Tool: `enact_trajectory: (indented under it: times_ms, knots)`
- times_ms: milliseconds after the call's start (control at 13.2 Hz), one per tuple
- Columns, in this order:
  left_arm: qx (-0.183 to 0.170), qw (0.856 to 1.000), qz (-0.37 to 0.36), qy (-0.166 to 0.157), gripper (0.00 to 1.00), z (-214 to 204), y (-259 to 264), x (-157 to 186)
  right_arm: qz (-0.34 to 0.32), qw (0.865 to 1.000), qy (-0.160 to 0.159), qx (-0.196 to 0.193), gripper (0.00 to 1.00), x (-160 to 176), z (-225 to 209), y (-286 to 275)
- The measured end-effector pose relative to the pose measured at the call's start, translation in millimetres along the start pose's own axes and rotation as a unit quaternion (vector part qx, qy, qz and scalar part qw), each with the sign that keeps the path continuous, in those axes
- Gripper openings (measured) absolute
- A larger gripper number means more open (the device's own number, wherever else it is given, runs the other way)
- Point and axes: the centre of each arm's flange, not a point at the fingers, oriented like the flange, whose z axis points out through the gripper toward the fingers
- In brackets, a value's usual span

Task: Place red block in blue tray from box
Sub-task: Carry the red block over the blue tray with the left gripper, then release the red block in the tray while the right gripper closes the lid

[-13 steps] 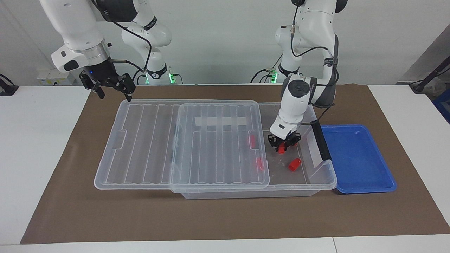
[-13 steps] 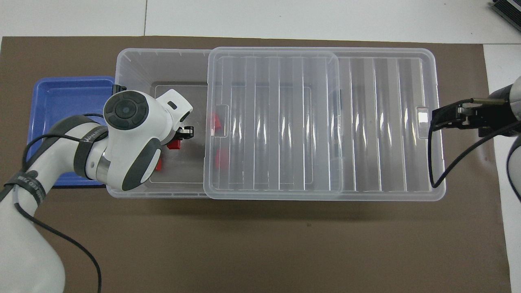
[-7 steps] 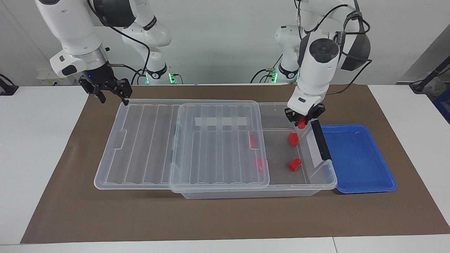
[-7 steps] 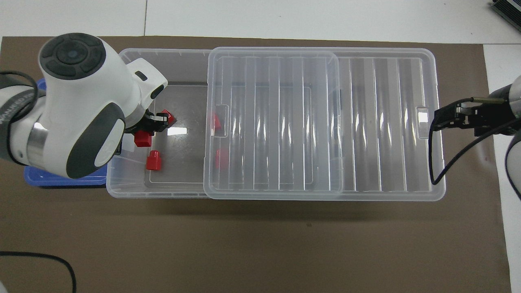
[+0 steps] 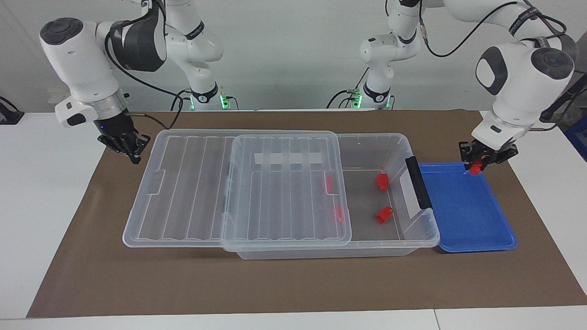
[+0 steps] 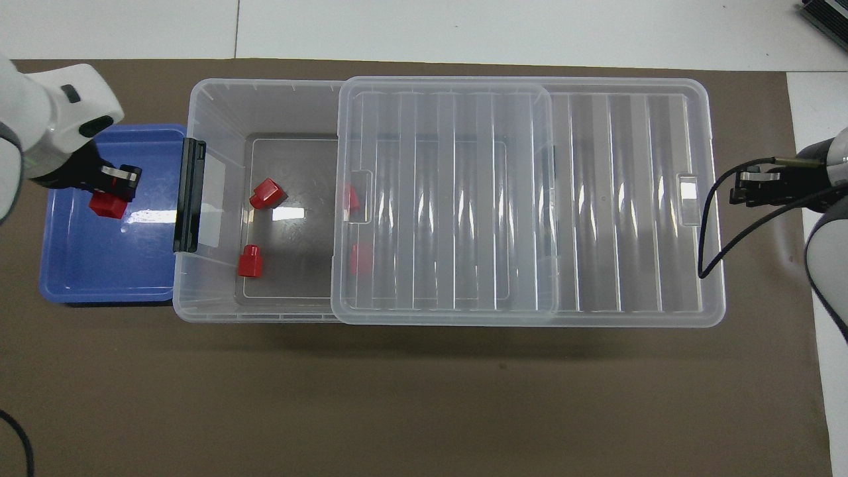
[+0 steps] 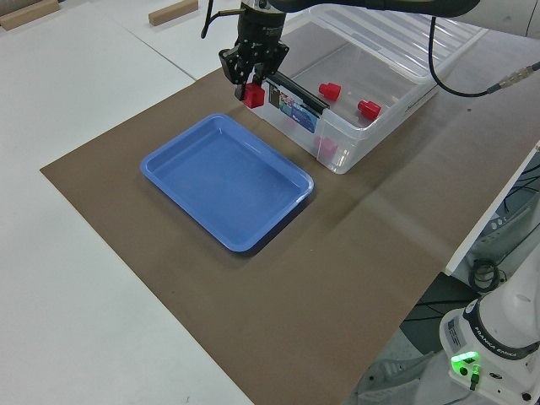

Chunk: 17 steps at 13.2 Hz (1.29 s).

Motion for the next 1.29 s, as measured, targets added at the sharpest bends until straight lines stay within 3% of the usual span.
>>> enact_trajectory:
  times_ms: [228, 379, 607, 911, 1290]
  knots:
    - [0.005, 0.999, 0.003, 0.049, 0.34, 77, 5, -5, 0.011, 1.0, -0.003, -0.002, 0.01, -3, 25, 17]
    - [0.002, 0.999, -0.011, 0.048, 0.34, 118, -14, -17, 0.011, 1.0, -0.002, -0.002, 0.01, -1, 38, 18]
    - [-0.006, 0.999, -0.018, 0.036, 0.34, 143, -45, -32, 0.006, 1.0, -0.004, -0.001, 0.01, -2, 52, 12]
    - [-0.023, 0.998, -0.028, 0.053, 0.34, 187, -28, -30, -0.014, 1.0, -0.009, 0.002, 0.01, -6, 58, -11]
    - [-0.026, 0.997, -0.044, 0.054, 0.34, 191, -22, -28, -0.058, 0.998, -0.012, 0.007, 0.01, -17, 59, -62]
